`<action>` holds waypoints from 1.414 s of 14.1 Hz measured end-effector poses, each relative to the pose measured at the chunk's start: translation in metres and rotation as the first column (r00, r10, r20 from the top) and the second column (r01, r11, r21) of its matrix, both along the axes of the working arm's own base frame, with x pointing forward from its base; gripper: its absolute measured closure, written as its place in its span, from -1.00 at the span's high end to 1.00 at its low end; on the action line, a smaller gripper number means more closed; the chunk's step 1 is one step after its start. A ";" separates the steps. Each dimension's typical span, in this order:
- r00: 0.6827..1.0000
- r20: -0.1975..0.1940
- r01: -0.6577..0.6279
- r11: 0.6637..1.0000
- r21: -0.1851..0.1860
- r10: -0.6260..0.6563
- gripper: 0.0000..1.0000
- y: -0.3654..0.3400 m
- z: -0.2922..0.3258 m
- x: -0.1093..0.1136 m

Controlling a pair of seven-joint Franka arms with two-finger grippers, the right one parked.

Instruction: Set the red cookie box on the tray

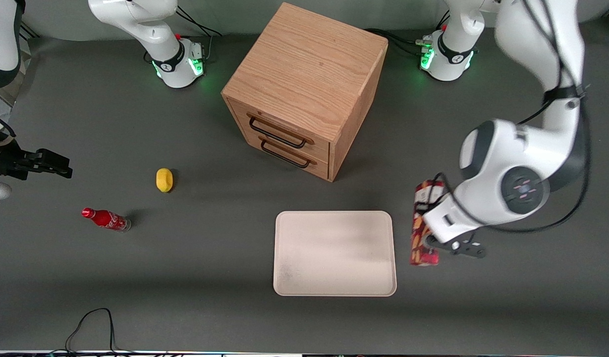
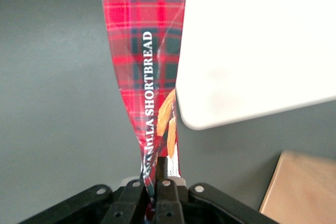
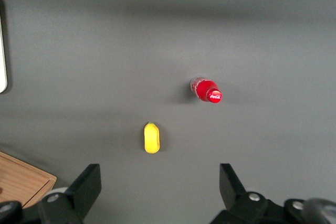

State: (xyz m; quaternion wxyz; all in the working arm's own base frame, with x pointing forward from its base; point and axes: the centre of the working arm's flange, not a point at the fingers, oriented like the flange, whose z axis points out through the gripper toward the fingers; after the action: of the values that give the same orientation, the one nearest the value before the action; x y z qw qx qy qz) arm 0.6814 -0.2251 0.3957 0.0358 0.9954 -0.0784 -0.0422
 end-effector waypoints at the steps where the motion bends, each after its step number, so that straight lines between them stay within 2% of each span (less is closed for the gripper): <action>1: 0.999 0.015 -0.035 0.999 0.000 0.035 -0.92 -0.012 -0.015 0.006; 6: 0.988 0.054 -0.145 0.989 0.004 0.145 -0.92 -0.047 -0.094 0.018; 9: 0.986 0.046 -0.161 0.987 0.014 0.160 -0.92 -0.069 -0.130 0.012; 12: 0.987 0.041 -0.153 0.988 0.021 0.152 -0.92 -0.077 -0.137 0.008; 13: 0.988 0.046 -0.149 0.989 0.025 0.148 -0.81 -0.077 -0.136 0.009; 16: 0.988 0.080 -0.138 0.990 0.031 0.135 -0.15 -0.075 -0.119 0.013; 20: 0.976 0.127 -0.182 0.983 0.014 0.179 0.67 -0.038 -0.045 0.013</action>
State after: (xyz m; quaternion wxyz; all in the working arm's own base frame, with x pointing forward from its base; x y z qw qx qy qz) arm 0.6947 -0.2636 0.3503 0.0216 0.9995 0.0110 0.0226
